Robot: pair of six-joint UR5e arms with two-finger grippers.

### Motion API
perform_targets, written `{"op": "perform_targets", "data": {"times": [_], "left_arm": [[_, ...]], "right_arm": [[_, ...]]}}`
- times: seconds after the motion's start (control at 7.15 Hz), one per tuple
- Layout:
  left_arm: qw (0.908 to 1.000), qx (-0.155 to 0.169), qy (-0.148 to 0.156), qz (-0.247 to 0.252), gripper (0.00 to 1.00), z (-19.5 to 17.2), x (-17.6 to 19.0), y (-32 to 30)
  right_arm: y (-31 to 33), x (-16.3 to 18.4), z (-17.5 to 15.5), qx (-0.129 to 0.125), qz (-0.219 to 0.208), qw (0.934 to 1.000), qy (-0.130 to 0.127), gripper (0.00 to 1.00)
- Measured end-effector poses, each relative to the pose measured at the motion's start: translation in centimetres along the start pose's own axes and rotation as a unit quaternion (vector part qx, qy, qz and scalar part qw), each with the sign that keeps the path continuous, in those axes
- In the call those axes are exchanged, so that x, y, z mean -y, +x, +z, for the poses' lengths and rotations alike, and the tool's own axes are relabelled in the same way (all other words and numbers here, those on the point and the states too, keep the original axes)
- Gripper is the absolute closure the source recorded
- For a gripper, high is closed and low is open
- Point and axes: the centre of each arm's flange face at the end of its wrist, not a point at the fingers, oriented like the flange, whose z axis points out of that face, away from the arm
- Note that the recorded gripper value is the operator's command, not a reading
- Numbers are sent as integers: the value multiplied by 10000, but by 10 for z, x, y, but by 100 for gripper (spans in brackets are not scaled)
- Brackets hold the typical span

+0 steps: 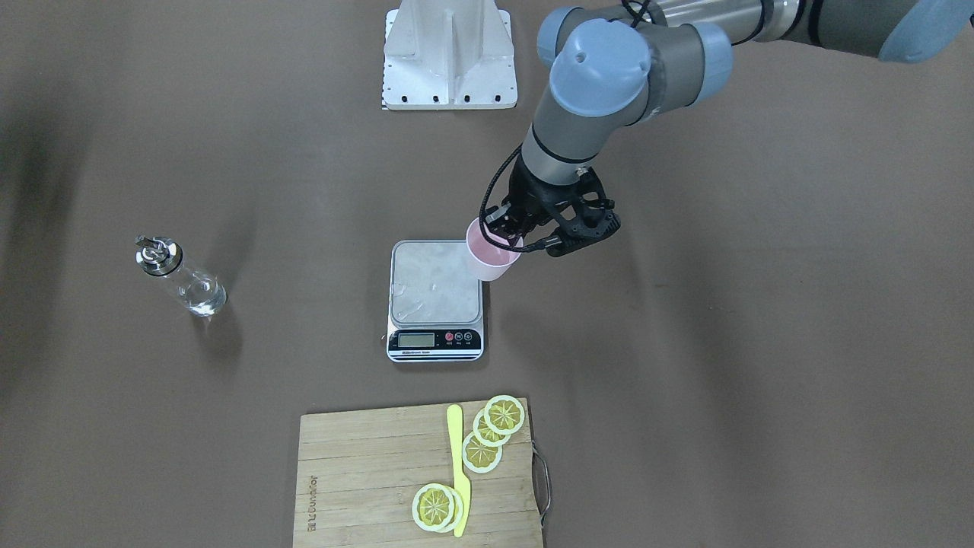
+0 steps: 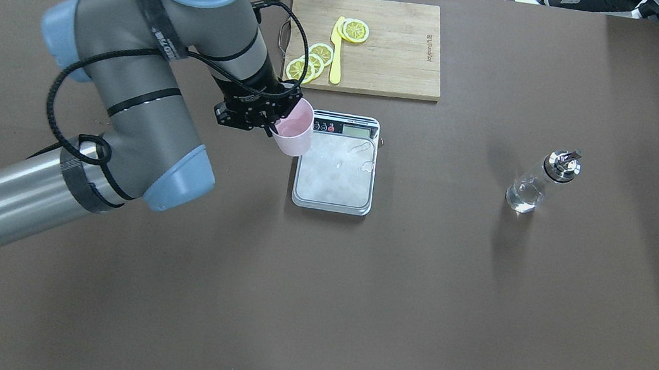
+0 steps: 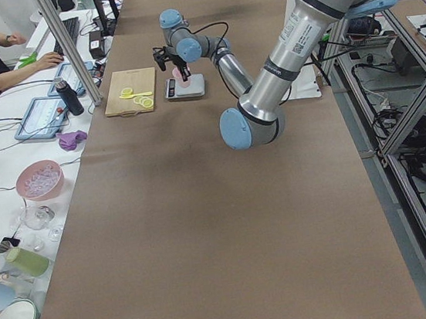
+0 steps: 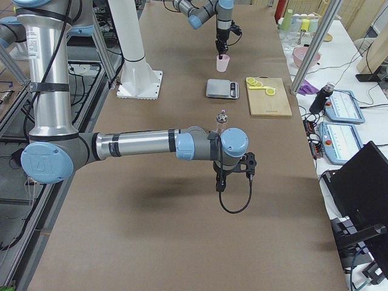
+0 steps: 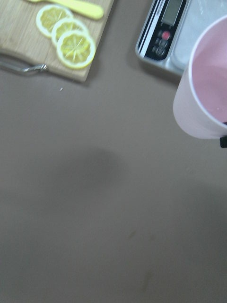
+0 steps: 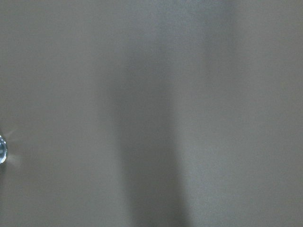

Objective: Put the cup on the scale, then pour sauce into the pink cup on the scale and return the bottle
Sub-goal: 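Carry the pink cup with the left gripper onto the scale tray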

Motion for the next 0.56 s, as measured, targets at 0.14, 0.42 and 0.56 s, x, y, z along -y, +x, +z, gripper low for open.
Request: {"op": "perform_targets", "data": {"times": [0.14, 0.42, 0.56], "left_arm": [[9999, 78, 67, -15, 100, 12, -7, 24], [9996, 218, 151, 70, 100, 37, -26, 43], [9995, 269, 138, 103, 100, 48, -32, 44]], "right_arm": [[0, 0, 0, 2, 2, 10000, 0, 0], [0, 0, 0, 3, 5, 10000, 0, 0], [0, 0, 0, 4, 4, 10000, 1, 0]]}}
